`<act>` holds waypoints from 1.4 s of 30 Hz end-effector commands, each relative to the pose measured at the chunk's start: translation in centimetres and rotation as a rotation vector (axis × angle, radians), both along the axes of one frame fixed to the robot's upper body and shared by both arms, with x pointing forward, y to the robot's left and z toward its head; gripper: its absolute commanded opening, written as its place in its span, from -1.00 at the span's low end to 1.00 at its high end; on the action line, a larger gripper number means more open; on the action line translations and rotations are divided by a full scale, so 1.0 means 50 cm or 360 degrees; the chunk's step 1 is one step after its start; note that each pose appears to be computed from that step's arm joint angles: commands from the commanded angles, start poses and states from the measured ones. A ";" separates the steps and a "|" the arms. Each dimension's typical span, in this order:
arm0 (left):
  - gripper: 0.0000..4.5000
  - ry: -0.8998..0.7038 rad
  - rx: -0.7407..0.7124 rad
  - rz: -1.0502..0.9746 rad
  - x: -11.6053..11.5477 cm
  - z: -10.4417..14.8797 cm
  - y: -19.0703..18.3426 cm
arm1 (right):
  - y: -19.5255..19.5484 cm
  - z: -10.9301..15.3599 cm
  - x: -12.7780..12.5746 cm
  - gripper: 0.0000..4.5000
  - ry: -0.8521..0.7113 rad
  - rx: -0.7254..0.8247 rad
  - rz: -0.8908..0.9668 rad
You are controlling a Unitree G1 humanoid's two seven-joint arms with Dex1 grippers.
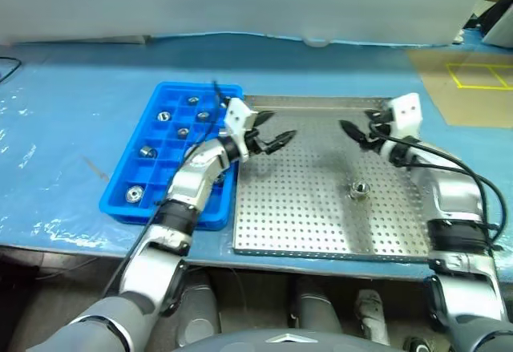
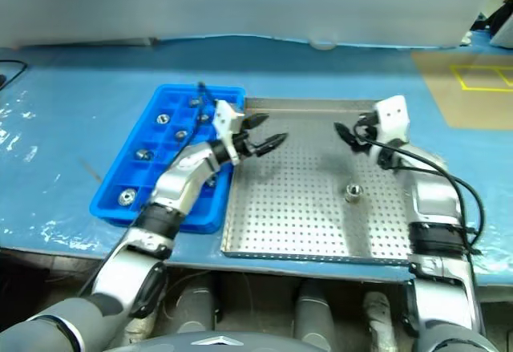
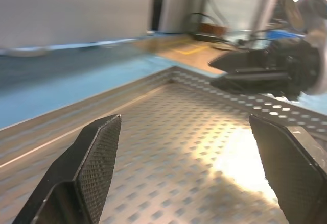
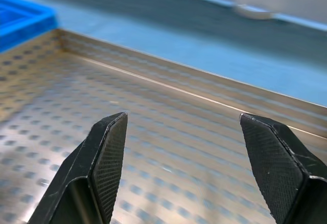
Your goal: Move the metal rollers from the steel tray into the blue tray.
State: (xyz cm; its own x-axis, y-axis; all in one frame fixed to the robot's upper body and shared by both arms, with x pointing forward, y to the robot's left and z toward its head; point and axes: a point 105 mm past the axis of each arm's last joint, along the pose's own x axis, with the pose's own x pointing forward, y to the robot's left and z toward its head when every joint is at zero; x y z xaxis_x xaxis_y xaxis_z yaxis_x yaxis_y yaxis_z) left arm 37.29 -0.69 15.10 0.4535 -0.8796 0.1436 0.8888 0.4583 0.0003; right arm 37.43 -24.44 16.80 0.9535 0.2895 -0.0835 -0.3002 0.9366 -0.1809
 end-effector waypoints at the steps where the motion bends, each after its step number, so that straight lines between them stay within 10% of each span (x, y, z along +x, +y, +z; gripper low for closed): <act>1: 0.89 -0.0031 0.0026 -0.0175 -0.010 0.003 -0.047 | -0.027 0.043 -0.034 0.63 -0.0119 -0.0020 -0.0098; 24: 0.89 -0.0054 0.0378 -0.0753 -0.113 -0.069 -0.243 | -0.073 0.000 -0.103 0.63 -0.0014 -0.0073 -0.0333; 42: 0.89 -0.0112 0.0271 -0.0823 -0.144 -0.023 -0.305 | -0.073 -0.023 -0.120 0.63 0.0029 -0.0081 -0.0368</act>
